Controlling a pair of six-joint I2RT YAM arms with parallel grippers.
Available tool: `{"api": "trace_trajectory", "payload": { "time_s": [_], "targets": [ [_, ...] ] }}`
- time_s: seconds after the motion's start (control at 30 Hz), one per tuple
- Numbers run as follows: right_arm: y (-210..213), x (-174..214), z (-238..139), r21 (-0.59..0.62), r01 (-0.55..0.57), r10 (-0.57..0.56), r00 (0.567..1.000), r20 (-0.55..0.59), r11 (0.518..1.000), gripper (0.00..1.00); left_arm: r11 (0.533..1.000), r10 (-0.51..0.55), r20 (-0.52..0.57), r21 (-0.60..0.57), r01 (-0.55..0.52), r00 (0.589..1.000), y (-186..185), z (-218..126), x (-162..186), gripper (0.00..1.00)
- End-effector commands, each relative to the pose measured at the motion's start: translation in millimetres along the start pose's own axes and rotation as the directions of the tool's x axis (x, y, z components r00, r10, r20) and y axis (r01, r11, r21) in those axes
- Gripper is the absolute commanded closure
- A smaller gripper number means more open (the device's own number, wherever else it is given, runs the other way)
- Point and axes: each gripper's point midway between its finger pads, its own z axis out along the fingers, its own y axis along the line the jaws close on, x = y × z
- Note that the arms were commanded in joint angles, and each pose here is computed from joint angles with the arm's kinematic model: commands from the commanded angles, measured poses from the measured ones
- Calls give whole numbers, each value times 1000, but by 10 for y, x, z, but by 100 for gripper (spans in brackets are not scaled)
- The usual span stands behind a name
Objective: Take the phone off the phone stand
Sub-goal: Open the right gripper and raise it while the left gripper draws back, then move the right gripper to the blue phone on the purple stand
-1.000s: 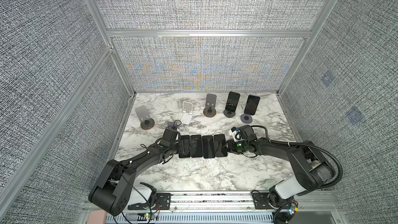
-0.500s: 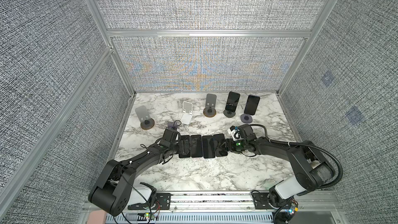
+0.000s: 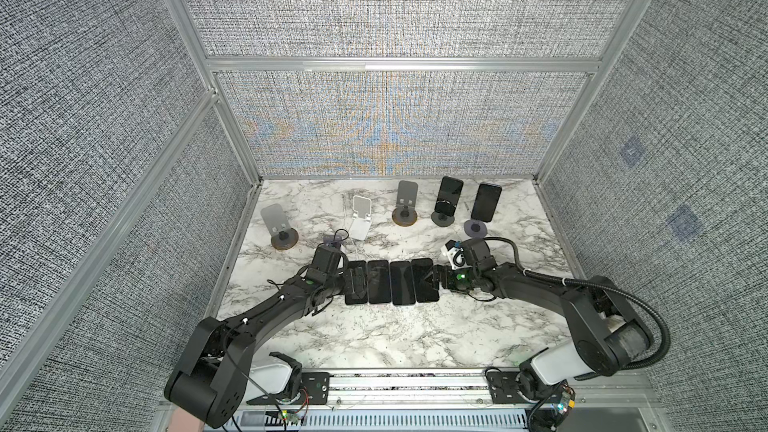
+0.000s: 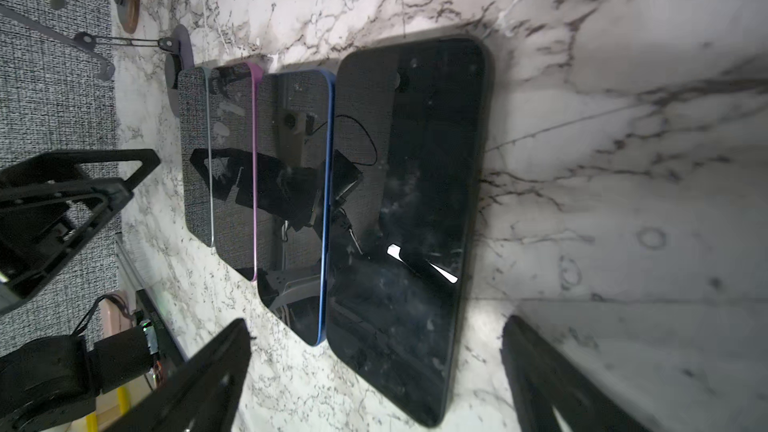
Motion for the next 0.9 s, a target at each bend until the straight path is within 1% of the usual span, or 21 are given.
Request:
{"api": "trace_trajectory", "payload": {
  "time_s": [0.0, 0.1, 0.2, 0.27, 0.33, 0.43, 0.5, 0.57, 0.63, 0.73, 0.8, 0.87],
  "targets": [
    [-164, 96, -87, 111, -23, 26, 999, -28, 994, 1, 999, 29, -5, -19, -29, 1000, 0, -101, -28, 1],
    [-145, 27, -217, 144, -11, 11, 1000, 2, 989, 1, 999, 39, 14, -32, -38, 999, -27, -239, -103, 1],
    [-156, -88, -428, 223, -2, -9, 999, 51, 975, 1, 998, 61, 40, -38, -59, 997, -83, -391, -211, 1],
    [-230, -199, -646, 323, -37, 4, 995, 103, 946, 1, 994, 102, 71, -54, -99, 992, -119, -519, -325, 1],
    [-225, -324, -839, 376, -23, -38, 987, 156, 926, 1, 986, 159, 110, -76, -151, 981, -156, -648, -463, 1],
    [-247, -597, -1204, 477, -33, -115, 954, 278, 878, 1, 982, 178, 168, -97, -164, 970, -256, -873, -704, 1],
    [-247, -784, -1459, 534, -47, -168, 923, 346, 844, 1, 979, 195, 168, -94, -181, 966, -357, -999, -829, 1],
    [-301, -951, -1724, 597, -81, -203, 896, 394, 798, 1, 970, 238, 159, -91, -226, 958, -471, -1106, -958, 1],
    [-267, -1180, -1967, 623, -101, -246, 861, 446, 776, 1, 957, 286, 142, -102, -273, 948, -546, -1158, -1082, 1],
    [-303, -1430, -2110, 640, -96, -283, 839, 464, 763, 1, 947, 313, 130, -121, -299, 941, -607, -1127, -1243, 1],
    [-326, -1580, -2128, 643, -74, -297, 842, 450, 763, 1, 946, 317, 142, -109, -304, 938, -633, -1019, -1300, 1],
    [-376, -1741, -2145, 643, -64, -305, 842, 445, 763, 1, 954, 300, 151, -63, -294, 942, -656, -894, -1301, 1]
  ]
}}
